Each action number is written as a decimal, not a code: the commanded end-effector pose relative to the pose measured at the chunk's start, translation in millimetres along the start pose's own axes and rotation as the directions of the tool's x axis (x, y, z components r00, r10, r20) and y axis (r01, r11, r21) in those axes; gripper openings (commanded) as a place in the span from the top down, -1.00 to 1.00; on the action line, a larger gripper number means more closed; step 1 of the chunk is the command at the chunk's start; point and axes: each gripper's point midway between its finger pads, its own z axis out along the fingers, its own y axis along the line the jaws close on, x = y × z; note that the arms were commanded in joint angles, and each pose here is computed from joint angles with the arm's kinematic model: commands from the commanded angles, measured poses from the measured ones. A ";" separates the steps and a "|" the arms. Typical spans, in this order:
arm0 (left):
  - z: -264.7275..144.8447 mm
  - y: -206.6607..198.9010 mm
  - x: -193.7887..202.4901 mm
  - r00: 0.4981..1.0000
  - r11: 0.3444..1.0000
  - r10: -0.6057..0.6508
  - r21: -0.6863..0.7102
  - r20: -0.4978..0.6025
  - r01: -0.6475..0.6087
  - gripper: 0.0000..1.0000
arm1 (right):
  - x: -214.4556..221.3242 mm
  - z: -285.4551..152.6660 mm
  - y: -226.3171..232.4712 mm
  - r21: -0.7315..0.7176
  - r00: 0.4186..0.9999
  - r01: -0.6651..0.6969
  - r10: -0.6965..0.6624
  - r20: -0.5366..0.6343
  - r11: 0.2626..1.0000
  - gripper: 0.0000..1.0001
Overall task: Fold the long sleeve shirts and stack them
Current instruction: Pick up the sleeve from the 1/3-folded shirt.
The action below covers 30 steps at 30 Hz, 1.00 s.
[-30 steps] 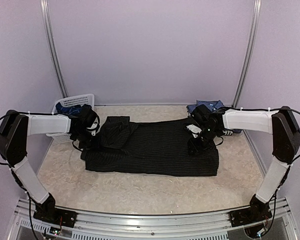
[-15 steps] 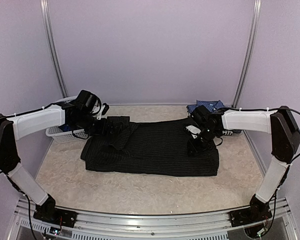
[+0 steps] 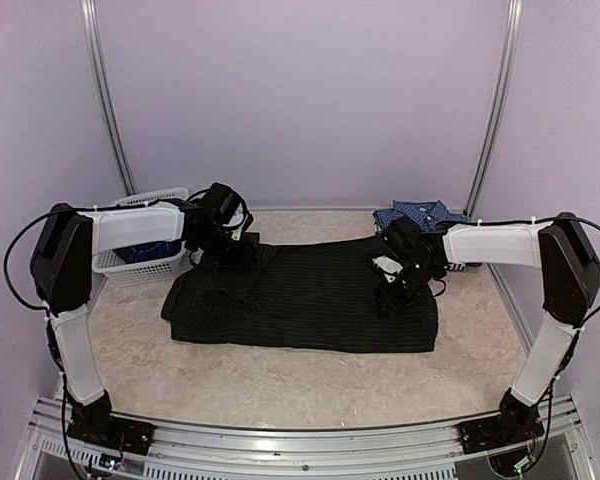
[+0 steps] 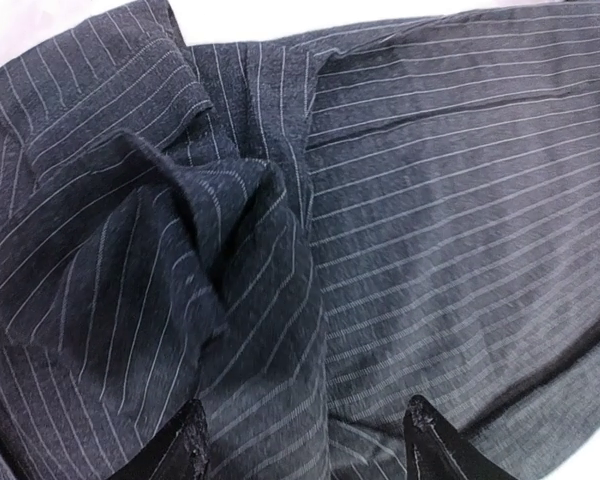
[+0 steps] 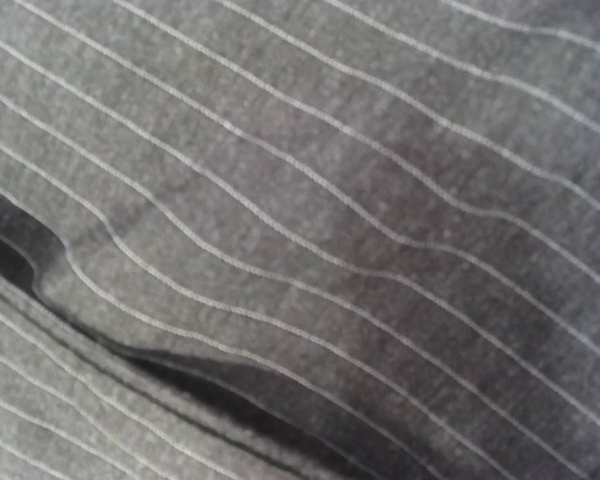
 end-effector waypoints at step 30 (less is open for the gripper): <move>22.5 0.9 9.2 0.996 0.979 0.087 -0.186 -0.016 -0.088 0.99 | 9.0 3.4 5.2 -0.018 1.000 -0.004 0.003 -0.015 1.000 0.13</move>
